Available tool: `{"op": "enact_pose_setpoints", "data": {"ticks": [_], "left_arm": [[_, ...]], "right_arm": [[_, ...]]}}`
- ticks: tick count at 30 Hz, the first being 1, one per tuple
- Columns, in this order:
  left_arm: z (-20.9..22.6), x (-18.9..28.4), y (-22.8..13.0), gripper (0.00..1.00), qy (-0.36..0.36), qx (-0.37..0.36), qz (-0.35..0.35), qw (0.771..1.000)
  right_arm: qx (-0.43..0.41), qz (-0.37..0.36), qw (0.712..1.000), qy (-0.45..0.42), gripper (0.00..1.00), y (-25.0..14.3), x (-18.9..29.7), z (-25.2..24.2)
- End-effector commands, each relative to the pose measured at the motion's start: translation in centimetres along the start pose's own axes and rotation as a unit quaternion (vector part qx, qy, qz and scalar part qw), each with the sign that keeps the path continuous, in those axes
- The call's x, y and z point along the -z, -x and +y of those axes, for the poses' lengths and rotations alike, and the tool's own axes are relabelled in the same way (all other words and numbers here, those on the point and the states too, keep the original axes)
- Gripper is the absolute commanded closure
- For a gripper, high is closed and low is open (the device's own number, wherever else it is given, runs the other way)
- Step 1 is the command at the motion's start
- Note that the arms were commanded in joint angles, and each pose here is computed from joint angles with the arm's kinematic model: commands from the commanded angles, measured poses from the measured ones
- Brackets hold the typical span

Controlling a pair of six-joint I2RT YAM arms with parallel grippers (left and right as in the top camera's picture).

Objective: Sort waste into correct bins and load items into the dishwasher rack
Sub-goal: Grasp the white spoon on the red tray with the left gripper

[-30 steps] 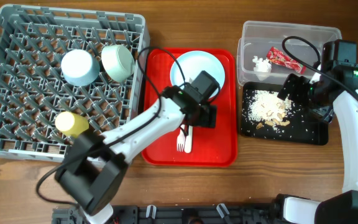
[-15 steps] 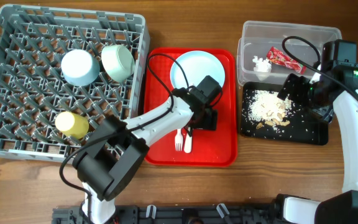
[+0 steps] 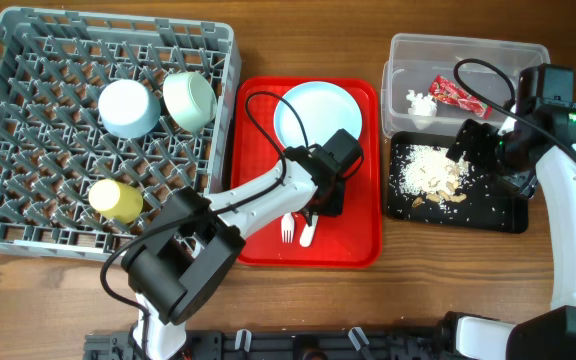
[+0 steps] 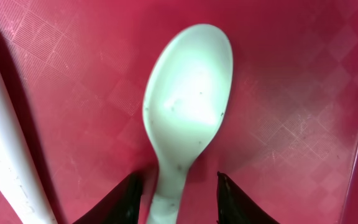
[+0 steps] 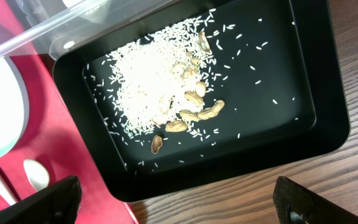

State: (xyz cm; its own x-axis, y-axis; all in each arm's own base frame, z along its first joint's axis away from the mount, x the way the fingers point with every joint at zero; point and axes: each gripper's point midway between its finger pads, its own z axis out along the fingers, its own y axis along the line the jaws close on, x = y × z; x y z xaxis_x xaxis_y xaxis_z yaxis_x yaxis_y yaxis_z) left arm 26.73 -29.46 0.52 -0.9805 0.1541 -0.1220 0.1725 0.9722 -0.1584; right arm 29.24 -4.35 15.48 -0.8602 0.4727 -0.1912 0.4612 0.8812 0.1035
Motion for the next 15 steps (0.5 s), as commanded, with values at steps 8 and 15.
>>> {"op": "enact_pose_setpoints", "data": {"ticks": [8,15], "left_arm": [[0.89,-1.13,-0.82,0.77,0.031,-0.008,0.001,0.999],[1.52,-1.00,-0.30,0.88,0.072,-0.024,-0.031,0.997]], "right_arm": [[0.006,-0.013,1.000,0.009,0.00,0.31,0.99,0.24],[0.006,-0.013,1.000,0.013,0.00,0.30,0.99,0.34]]}}
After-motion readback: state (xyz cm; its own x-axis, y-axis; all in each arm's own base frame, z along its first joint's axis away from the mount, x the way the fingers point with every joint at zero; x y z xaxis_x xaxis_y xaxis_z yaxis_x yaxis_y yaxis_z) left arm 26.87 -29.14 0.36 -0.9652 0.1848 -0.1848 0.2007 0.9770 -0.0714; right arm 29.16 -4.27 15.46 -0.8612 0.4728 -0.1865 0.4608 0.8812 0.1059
